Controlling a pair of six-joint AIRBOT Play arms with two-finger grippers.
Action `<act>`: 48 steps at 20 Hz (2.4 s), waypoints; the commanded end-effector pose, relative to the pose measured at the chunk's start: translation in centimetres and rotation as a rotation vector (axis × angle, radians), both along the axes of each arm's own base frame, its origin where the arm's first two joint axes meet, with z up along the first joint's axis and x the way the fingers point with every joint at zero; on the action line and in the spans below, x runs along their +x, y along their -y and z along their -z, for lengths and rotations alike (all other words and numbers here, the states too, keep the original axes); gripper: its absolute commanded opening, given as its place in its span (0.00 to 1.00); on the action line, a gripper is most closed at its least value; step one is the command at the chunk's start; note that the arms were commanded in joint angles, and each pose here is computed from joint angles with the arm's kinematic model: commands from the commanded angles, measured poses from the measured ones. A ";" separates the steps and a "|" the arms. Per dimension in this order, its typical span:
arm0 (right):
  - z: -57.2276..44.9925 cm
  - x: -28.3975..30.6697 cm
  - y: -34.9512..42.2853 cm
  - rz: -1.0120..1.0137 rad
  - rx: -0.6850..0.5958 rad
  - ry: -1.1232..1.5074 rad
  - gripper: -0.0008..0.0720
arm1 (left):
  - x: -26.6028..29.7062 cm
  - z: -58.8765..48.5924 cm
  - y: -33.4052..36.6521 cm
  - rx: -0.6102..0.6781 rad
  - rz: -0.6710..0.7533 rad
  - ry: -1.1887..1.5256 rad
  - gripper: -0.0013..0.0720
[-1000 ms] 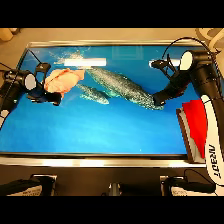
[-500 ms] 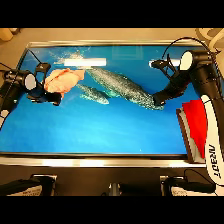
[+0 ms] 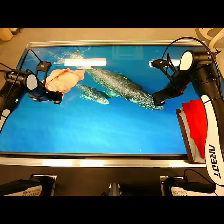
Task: Fold the shirts.
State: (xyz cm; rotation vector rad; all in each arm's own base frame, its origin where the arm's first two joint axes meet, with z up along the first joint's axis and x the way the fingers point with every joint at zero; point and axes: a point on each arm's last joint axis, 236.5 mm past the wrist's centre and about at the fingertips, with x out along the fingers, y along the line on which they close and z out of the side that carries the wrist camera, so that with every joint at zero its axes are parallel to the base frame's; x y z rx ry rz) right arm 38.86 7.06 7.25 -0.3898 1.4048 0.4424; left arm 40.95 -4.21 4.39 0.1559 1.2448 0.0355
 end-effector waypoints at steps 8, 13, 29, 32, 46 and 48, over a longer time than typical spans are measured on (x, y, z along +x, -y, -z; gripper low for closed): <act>-0.8 3.8 -0.6 0.006 0.026 0.164 0.96 | 5.3 -0.7 0.0 0.016 0.042 0.196 1.00; -0.8 3.8 -0.6 0.006 0.026 0.166 0.96 | 10.8 -0.8 -6.0 -0.137 -0.267 0.247 1.00; -3.1 3.6 -0.5 -0.099 0.006 0.229 0.85 | 16.9 -4.4 -1.5 -0.366 -0.132 0.346 0.05; -10.6 4.9 2.4 -0.073 -0.099 0.476 0.85 | 12.3 -21.0 7.0 -0.341 0.219 0.640 0.05; -24.5 -7.6 7.3 0.081 -0.149 0.731 0.84 | -5.7 -16.4 22.2 -0.468 0.530 0.343 0.05; -18.9 -6.0 6.7 0.056 -0.161 0.559 0.85 | -6.4 -5.5 21.7 -0.417 0.456 0.125 0.05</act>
